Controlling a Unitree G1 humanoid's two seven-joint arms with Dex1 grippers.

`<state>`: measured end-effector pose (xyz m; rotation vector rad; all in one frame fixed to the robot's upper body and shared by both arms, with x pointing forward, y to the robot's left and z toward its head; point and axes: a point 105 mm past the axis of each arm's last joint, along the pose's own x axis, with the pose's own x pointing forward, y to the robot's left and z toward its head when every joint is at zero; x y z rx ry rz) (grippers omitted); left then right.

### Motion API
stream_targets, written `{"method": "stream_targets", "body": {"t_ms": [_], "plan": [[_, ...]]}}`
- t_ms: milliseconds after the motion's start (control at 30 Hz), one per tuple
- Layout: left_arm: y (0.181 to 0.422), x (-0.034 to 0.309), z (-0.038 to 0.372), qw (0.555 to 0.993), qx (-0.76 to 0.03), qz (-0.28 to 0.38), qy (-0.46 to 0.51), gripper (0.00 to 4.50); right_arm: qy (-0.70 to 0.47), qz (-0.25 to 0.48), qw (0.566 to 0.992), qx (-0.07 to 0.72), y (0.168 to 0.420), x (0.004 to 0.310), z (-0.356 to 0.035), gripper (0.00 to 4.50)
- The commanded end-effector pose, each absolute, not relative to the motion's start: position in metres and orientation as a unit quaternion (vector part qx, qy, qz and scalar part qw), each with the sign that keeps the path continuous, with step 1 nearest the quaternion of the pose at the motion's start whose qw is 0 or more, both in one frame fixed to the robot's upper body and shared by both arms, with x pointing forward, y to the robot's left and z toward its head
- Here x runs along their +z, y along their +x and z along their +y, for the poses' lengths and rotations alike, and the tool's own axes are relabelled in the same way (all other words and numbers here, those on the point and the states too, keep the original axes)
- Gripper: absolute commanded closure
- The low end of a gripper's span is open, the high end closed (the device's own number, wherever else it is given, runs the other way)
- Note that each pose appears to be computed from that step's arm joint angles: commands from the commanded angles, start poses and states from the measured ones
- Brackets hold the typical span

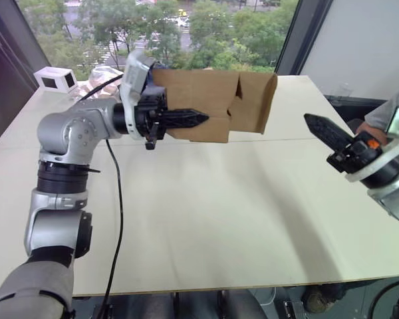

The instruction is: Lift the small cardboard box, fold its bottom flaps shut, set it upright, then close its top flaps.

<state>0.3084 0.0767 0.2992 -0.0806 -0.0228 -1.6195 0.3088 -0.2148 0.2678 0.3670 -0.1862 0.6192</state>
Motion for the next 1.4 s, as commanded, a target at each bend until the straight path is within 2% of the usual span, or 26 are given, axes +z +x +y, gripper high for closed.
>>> {"method": "stream_targets", "body": {"t_ms": [33,267,433,1033,1400], "plan": [[0.301,0.310,0.078,0.682,-0.730,-0.029,-0.027,4.50,0.130,-0.087,0.934,0.322,0.323,0.264,-0.199,4.44],[0.298,0.307,0.074,0.672,-0.739,-0.020,-0.030,4.50,0.135,-0.096,0.906,0.390,0.328,0.270,-0.164,4.44],[0.299,0.305,0.073,0.674,-0.738,-0.016,-0.033,4.50,0.148,-0.106,0.884,0.431,0.321,0.278,-0.145,4.44],[0.304,0.304,0.072,0.681,-0.731,-0.017,-0.039,4.50,0.167,-0.108,0.881,0.429,0.313,0.277,-0.135,4.44],[0.315,0.307,0.073,0.699,-0.713,-0.026,-0.051,4.50,0.180,-0.109,0.853,0.477,0.287,0.281,-0.118,4.44]]}}
